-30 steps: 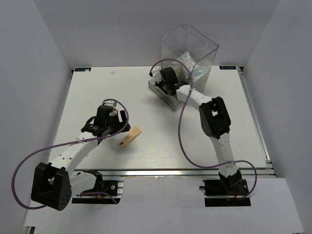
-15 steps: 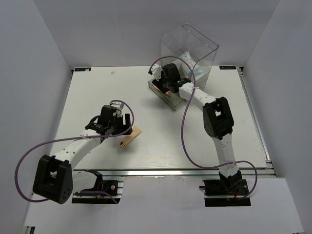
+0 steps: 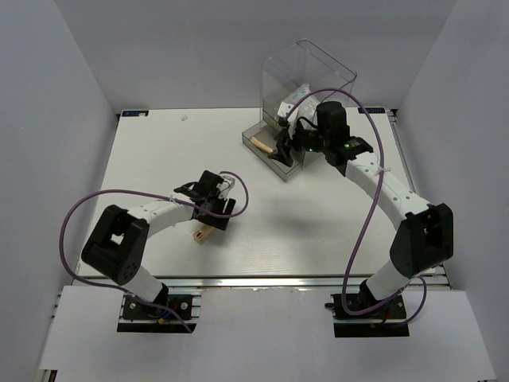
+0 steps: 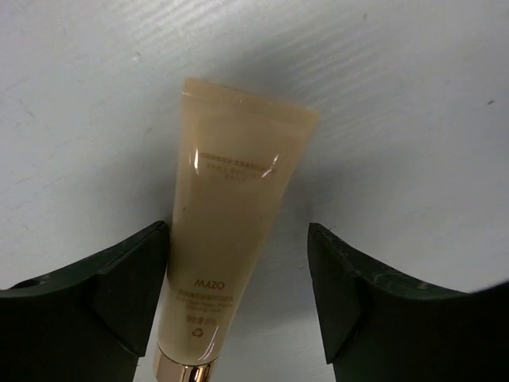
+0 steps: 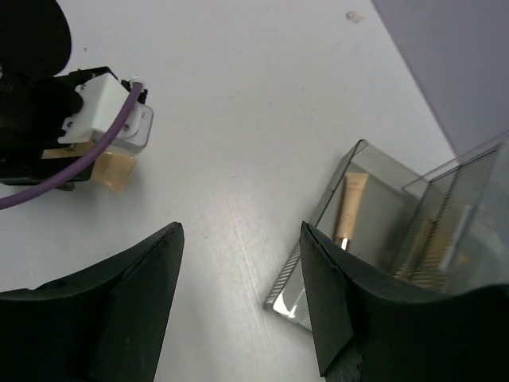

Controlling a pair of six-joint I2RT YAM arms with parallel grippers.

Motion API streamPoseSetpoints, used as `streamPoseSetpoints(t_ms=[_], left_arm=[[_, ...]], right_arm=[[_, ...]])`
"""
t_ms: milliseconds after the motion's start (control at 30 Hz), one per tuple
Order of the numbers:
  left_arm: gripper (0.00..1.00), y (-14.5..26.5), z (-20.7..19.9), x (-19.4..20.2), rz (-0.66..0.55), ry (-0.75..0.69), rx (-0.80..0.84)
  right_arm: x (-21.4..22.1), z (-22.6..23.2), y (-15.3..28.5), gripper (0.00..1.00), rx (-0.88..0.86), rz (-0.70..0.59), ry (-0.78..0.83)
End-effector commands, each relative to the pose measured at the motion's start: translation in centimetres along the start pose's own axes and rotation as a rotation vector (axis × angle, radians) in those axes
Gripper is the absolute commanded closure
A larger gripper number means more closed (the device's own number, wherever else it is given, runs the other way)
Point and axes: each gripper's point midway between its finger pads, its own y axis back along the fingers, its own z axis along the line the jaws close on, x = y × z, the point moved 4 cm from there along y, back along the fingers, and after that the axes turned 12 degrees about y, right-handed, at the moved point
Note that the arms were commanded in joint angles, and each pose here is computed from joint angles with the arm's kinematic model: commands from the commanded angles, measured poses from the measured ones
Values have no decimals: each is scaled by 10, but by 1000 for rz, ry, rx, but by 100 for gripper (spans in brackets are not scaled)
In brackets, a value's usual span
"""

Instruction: Organize the makeup

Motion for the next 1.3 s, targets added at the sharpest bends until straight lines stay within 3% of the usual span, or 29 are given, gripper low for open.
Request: streamPoseSetpoints(t_ms=[0, 133, 267, 300, 433, 533, 667, 700, 733, 967, 1067, 1167, 1267], left_arm=[[22, 3, 8, -2, 8, -81, -97], [36, 0, 14, -4, 6, -97, -155], [70, 0, 7, -13, -20, -38, -138], [71, 5, 1, -25, -54, -17, -117], [71, 34, -40, -84, -257, 132, 78], [71, 58, -91, -150, -425, 321, 361], [71, 55, -135, -216, -479, 518, 606], [71, 29, -139, -222, -437, 571, 617], [71, 42, -151, -252, -476, 653, 703], [71, -2, -160, -323, -493, 1086, 802], [64, -14, -157, -336, -511, 1178, 779], [42, -23, -159, -340, -492, 1207, 779], [33, -21, -163, -345, -486, 1202, 813]], right_arm=[[8, 10, 6, 34, -41, -23, -78], [5, 8, 18, 34, -32, -41, -122], [-1, 5, 31, 34, -14, -64, -139], [-1, 3, 35, 34, 0, -66, -140], [-4, -1, 50, 34, 41, -82, -146], [-5, -6, 65, 34, 95, -89, -147], [4, -11, 80, 34, 145, -76, -185], [5, -11, 83, 34, 154, -77, -196], [3, -11, 87, 34, 166, -81, -190], [14, -9, 113, 34, 234, -64, -206], [16, -8, 120, 34, 255, -60, -212], [19, -5, 125, 34, 263, -58, -216], [21, -2, 125, 34, 259, -58, -220]])
